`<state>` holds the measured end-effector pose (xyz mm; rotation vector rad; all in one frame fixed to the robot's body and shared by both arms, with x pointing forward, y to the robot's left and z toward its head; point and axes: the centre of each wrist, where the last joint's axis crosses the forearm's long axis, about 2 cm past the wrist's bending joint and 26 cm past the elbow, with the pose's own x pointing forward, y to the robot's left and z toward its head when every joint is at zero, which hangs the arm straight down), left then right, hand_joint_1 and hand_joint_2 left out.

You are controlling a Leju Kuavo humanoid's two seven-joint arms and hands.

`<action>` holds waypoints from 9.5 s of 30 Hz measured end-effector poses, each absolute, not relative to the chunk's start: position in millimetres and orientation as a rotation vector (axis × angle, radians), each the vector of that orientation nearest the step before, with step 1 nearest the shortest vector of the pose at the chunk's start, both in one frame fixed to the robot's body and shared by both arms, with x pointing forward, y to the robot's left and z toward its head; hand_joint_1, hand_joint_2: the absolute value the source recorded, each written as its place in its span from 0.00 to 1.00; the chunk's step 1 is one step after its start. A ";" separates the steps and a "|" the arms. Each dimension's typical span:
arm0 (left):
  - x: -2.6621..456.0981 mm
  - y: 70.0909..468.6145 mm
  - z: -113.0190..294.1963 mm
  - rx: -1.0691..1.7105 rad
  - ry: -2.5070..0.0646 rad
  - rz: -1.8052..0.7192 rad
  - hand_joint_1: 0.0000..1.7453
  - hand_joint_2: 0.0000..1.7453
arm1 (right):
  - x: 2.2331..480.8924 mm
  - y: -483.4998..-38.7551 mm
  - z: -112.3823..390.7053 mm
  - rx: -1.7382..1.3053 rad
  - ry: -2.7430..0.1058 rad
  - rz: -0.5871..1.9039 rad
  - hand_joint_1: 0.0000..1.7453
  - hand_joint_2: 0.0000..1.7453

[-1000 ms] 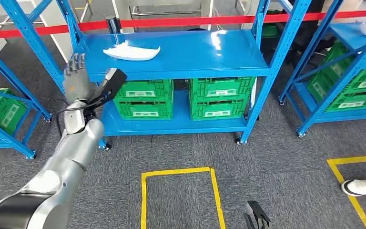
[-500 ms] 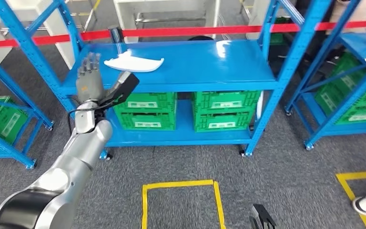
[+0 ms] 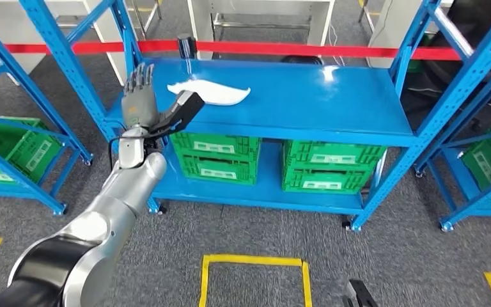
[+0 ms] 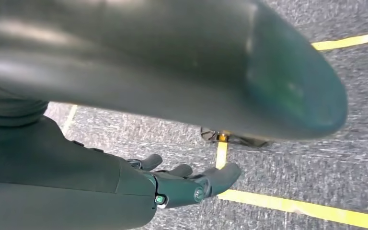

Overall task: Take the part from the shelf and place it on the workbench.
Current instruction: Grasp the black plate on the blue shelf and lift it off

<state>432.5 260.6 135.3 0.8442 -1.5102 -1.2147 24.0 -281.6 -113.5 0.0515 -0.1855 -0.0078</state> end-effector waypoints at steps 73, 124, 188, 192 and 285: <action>432.1 324.9 129.7 0.522 -1.164 -1.658 0.00 0.00 | 24.4 -285.5 -113.5 0.044 -0.178 -0.028 0.00 0.00; 428.4 443.4 164.0 0.553 -1.226 -1.515 0.00 0.00 | 21.4 -284.5 -113.7 0.046 -0.188 -0.073 0.00 0.00; 430.0 423.0 156.9 0.513 -1.296 -1.447 0.00 0.00 | 23.2 -285.6 -113.6 0.042 -0.192 -0.075 0.00 0.00; 430.0 420.5 155.7 0.507 -1.295 -1.453 0.00 0.00 | 23.4 -285.5 -113.6 0.039 -0.188 -0.082 0.00 0.00; 425.1 314.2 118.0 0.427 -1.198 -1.445 0.00 0.00 | 25.7 -284.4 -113.4 0.055 -0.206 -0.061 0.00 0.00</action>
